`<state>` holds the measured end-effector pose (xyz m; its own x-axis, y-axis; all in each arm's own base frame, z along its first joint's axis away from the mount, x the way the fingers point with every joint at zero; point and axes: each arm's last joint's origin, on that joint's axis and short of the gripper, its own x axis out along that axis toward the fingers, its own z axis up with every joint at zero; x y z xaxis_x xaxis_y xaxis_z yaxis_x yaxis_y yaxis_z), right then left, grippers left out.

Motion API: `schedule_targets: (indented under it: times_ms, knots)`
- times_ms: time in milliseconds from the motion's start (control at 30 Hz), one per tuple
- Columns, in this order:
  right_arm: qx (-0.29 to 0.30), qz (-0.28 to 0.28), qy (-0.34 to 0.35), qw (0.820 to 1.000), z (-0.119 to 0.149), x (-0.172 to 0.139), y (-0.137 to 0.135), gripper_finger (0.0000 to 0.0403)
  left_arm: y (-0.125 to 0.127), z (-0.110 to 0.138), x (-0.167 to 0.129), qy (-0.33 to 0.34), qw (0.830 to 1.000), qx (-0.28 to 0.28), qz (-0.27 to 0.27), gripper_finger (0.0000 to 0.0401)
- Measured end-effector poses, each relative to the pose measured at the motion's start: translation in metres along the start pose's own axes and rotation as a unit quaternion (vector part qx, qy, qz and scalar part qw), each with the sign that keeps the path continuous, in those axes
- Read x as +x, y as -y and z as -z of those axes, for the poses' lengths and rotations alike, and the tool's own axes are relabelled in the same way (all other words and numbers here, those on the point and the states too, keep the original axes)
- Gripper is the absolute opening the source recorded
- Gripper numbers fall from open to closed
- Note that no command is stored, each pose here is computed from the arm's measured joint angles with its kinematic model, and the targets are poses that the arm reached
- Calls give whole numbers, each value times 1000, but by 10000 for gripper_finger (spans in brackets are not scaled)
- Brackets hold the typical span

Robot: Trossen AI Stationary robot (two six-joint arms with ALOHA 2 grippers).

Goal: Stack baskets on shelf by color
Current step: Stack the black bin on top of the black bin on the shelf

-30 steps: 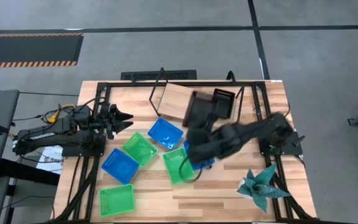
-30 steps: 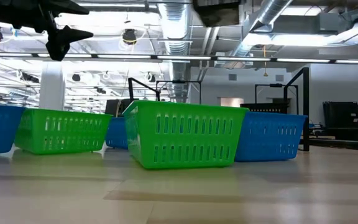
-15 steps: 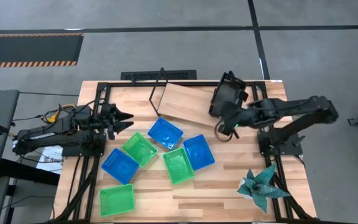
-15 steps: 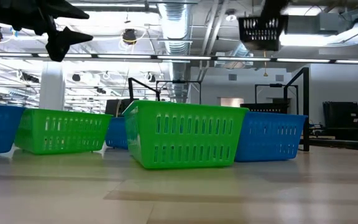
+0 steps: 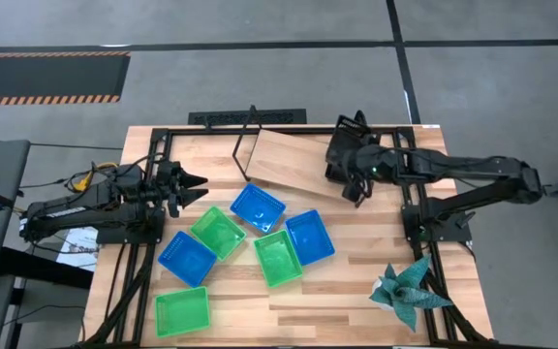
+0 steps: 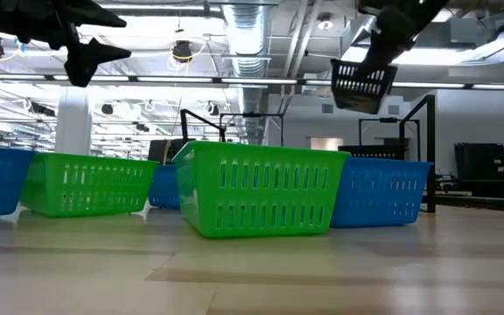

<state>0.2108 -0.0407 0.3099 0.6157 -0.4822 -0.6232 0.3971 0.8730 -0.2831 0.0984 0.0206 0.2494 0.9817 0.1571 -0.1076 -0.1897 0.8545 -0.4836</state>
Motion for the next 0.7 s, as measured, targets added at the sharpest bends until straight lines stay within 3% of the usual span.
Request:
schedule_targets:
  times_ms: [267,700]
  knots:
    - [-17,12,-41,999,4,15,10,22,0,0,0,1,1000,1,-2,227]
    - [-9,-27,-53,998,9,27,35,22,-1,0,0,7,1000,3,-13,227]
